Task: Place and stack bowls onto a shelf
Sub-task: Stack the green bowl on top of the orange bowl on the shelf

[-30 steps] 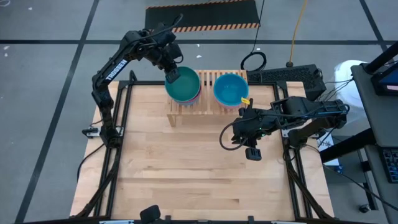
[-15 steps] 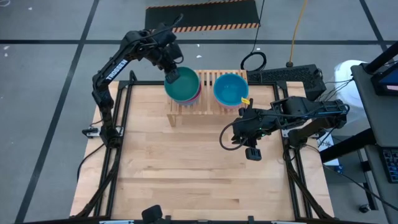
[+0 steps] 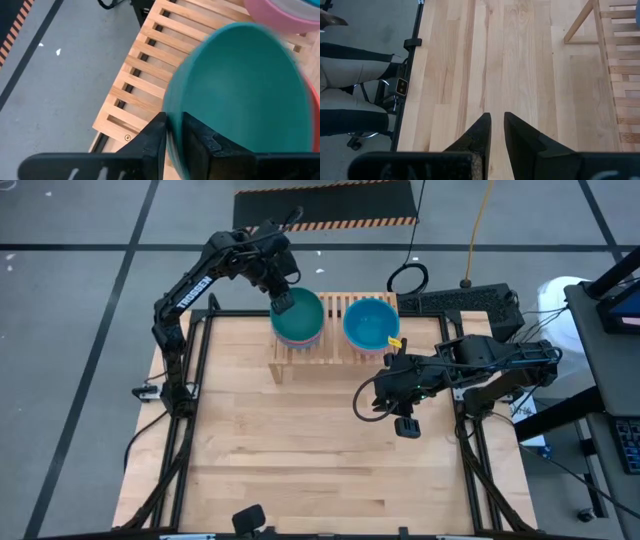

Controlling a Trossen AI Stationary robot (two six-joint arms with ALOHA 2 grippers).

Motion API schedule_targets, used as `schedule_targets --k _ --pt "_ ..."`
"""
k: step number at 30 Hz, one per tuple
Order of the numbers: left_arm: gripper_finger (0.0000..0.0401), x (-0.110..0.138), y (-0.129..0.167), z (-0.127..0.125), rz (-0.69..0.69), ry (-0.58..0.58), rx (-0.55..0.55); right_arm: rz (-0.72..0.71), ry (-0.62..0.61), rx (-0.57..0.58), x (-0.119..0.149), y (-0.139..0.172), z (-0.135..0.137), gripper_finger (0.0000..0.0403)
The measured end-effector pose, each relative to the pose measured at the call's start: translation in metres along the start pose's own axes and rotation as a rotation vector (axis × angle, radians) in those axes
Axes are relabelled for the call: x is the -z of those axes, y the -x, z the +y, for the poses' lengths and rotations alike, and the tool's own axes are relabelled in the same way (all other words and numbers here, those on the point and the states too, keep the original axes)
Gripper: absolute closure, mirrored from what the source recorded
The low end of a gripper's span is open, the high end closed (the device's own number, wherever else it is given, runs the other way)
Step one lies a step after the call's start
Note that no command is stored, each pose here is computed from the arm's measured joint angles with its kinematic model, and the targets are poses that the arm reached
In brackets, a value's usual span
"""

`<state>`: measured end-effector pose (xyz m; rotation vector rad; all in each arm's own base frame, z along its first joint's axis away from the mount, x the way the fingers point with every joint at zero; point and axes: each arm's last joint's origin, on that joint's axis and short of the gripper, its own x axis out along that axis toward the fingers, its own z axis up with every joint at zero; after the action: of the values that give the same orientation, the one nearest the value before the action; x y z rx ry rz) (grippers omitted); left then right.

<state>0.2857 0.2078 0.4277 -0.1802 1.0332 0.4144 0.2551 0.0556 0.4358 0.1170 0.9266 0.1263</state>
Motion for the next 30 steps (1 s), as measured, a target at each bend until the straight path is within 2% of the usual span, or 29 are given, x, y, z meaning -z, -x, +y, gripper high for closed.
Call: schedule_targets --k 7,13,18,23,30 --pt "0.0330 0.000 0.000 0.000 -0.001 -0.002 -0.004 0.000 0.000 0.000 0.000 0.000 0.000 0.0358" --pt "0.0329 0.000 0.000 0.000 0.002 -0.015 -0.004 -0.022 0.048 0.001 -0.002 0.000 0.000 0.0358" --pt "0.0329 0.001 0.004 -0.001 -0.005 -0.089 -0.013 -0.051 0.040 0.085 -0.005 0.000 -0.006 0.0358" --pt "0.0329 0.004 0.022 -0.003 -0.040 -0.146 -0.069 -0.062 0.022 0.131 -0.006 0.001 -0.013 0.0358" --pt "0.0329 0.014 0.055 -0.007 -0.120 -0.130 -0.101 -0.171 0.097 0.153 -0.021 -0.001 -0.024 0.0358"
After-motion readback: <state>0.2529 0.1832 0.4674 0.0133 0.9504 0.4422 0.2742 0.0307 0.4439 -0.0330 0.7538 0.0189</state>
